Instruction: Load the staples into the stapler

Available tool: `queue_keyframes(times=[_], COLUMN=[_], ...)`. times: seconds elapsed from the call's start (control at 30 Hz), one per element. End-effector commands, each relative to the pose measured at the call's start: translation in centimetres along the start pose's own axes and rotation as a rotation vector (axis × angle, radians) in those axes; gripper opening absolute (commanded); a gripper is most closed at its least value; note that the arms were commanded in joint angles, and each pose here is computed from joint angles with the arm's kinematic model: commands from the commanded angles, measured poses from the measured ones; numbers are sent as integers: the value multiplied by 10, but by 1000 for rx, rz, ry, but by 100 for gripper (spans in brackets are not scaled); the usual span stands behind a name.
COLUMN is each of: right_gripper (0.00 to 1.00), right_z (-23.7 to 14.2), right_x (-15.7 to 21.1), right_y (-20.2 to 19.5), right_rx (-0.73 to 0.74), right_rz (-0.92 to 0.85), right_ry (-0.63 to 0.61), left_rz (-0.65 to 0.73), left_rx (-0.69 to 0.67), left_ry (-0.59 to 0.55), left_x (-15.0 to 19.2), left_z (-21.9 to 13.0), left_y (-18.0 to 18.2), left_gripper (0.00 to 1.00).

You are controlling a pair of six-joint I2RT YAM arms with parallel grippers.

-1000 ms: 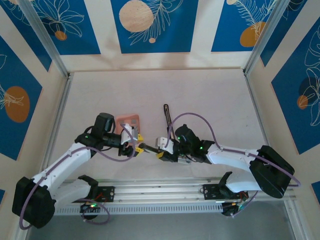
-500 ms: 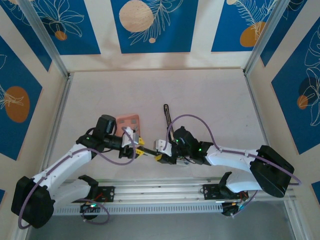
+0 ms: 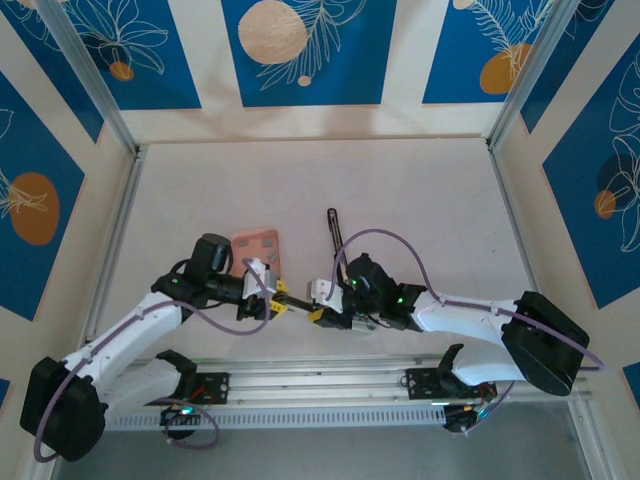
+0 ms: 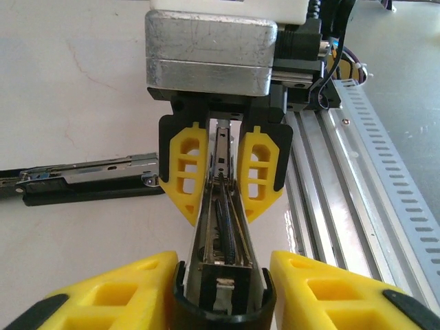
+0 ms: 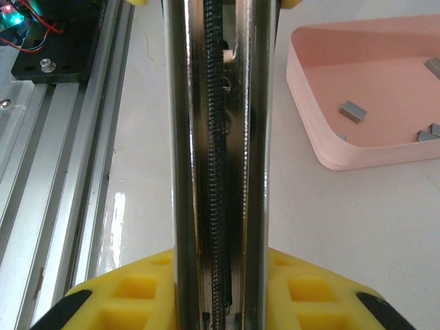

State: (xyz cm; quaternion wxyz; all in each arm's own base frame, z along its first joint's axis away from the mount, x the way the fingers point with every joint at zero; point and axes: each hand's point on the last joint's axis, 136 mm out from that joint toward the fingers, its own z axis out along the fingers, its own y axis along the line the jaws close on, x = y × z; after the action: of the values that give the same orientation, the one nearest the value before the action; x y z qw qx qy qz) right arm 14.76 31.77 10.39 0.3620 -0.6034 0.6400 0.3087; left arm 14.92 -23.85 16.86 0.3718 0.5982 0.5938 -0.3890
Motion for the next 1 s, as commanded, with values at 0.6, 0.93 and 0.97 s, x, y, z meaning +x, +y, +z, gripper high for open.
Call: queue_keyframes(times=[0.6,0.93,0.97], right_gripper=[52,50,50], right_z=[-38,-60,-62], right_x=[-44,2,6], right_y=[-14,-13,-9], right_rx=[79,71,60], right_rz=[455,1051,1084], right_ry=[-65,125,141], left_rz=[32,49,54], left_rx=[-88,-95,-100], left_ry=[58,155,159], left_x=[-1,2,2], left_z=[-16,-28,-29], left_y=[-7,-12,-12], left_gripper=[17,19,19])
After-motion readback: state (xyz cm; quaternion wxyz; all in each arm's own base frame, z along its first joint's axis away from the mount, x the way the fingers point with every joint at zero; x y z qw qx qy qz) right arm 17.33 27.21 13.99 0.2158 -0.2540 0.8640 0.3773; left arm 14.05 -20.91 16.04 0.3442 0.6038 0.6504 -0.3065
